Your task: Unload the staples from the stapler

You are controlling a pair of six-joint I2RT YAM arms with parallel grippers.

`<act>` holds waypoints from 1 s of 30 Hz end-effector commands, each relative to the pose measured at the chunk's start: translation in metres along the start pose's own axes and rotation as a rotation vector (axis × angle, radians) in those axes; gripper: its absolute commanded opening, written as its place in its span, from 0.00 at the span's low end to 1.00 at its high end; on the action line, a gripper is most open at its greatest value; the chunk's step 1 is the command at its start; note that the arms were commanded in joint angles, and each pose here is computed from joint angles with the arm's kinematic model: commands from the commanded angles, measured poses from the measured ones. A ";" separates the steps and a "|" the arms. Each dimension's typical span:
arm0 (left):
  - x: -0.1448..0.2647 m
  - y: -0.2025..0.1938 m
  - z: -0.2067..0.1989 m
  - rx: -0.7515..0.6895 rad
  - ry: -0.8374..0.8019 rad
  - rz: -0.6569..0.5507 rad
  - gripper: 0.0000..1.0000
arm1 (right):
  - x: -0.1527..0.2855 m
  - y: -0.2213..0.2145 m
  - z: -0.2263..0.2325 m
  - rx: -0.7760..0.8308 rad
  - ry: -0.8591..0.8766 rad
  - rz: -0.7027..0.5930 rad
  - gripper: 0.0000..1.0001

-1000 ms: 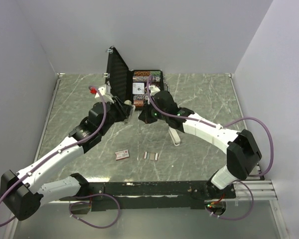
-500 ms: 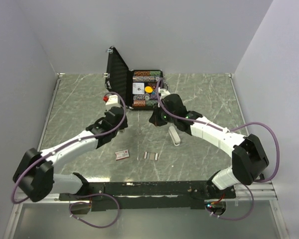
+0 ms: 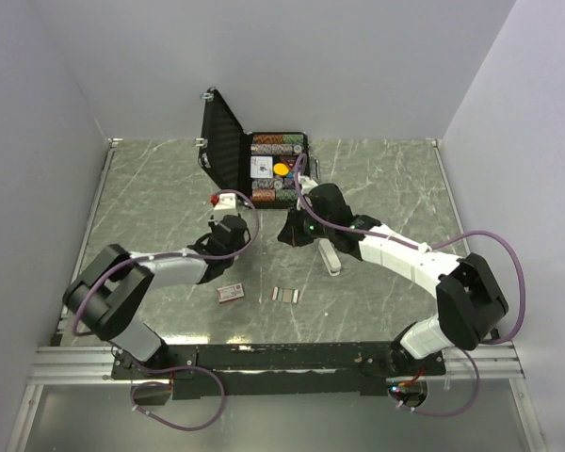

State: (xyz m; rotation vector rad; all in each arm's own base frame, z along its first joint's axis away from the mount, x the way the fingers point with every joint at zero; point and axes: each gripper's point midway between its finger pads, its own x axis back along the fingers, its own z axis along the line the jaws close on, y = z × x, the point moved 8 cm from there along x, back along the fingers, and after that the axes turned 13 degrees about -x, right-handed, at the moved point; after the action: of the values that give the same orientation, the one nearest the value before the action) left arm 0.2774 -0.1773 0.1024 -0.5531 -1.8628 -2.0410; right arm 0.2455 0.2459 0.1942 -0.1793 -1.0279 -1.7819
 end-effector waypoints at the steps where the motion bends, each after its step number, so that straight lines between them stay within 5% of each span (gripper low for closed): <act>1: -0.018 0.022 -0.008 0.000 0.042 -0.114 0.01 | 0.009 0.002 0.008 0.008 0.047 -0.036 0.00; 4: -0.023 0.019 -0.010 -0.006 0.038 -0.131 0.01 | 0.010 0.000 0.006 0.005 0.041 -0.031 0.00; 7: -0.024 0.021 -0.012 -0.007 0.026 -0.135 0.07 | 0.013 -0.001 0.005 0.009 0.032 -0.040 0.16; 13: -0.021 0.025 -0.013 -0.002 0.018 -0.116 0.51 | 0.017 -0.001 0.003 0.016 0.007 -0.048 0.33; 18: -0.015 0.029 -0.010 -0.004 0.030 -0.104 0.71 | 0.019 -0.001 0.003 0.014 0.006 -0.059 0.36; 23: 0.012 0.059 -0.012 0.058 -0.023 -0.141 0.75 | 0.037 0.008 0.003 0.030 -0.057 -0.112 0.41; 30: 0.062 0.098 -0.039 -0.051 -0.390 -0.220 0.77 | 0.089 0.018 -0.005 0.003 -0.136 -0.218 0.53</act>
State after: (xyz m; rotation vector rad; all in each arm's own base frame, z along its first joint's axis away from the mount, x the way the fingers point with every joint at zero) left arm 0.2782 -0.2009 0.1756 -0.5674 -2.0672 -2.1351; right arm 0.2276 0.2066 0.2269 -0.1817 -1.1109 -1.8994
